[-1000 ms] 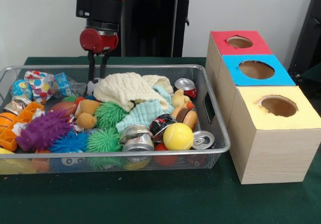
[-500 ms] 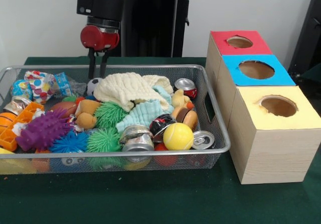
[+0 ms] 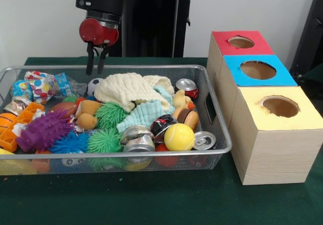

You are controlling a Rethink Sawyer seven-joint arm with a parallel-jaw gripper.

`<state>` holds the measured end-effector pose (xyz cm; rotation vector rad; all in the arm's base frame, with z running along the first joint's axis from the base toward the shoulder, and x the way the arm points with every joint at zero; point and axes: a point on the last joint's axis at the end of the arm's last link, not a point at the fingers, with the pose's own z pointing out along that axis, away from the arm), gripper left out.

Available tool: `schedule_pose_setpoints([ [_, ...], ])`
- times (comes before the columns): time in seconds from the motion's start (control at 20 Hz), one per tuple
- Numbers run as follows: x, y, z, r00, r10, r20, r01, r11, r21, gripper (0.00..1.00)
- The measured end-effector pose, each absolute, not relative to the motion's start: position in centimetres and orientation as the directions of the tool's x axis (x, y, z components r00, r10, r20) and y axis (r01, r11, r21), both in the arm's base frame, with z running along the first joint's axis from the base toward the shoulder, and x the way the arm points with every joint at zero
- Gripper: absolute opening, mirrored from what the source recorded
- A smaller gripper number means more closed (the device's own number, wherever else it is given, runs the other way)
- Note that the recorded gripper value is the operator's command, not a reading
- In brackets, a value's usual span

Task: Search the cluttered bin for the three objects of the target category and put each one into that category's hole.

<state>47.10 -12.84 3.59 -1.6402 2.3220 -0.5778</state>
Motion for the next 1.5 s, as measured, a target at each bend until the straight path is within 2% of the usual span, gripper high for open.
schedule_pose_setpoints([
  [0.55, 48.9, -15.0, 4.4, -0.212, -0.973, 0.09, -0.876, 0.149, -0.458, 1.0],
  [1.0, 51.4, -16.7, 3.5, -0.112, -0.984, 0.138, -0.889, 0.037, -0.457, 1.0],
  [1.5, 53.7, -17.7, 2.4, -0.1, -0.984, 0.149, -0.88, 0.017, -0.475, 1.0],
])
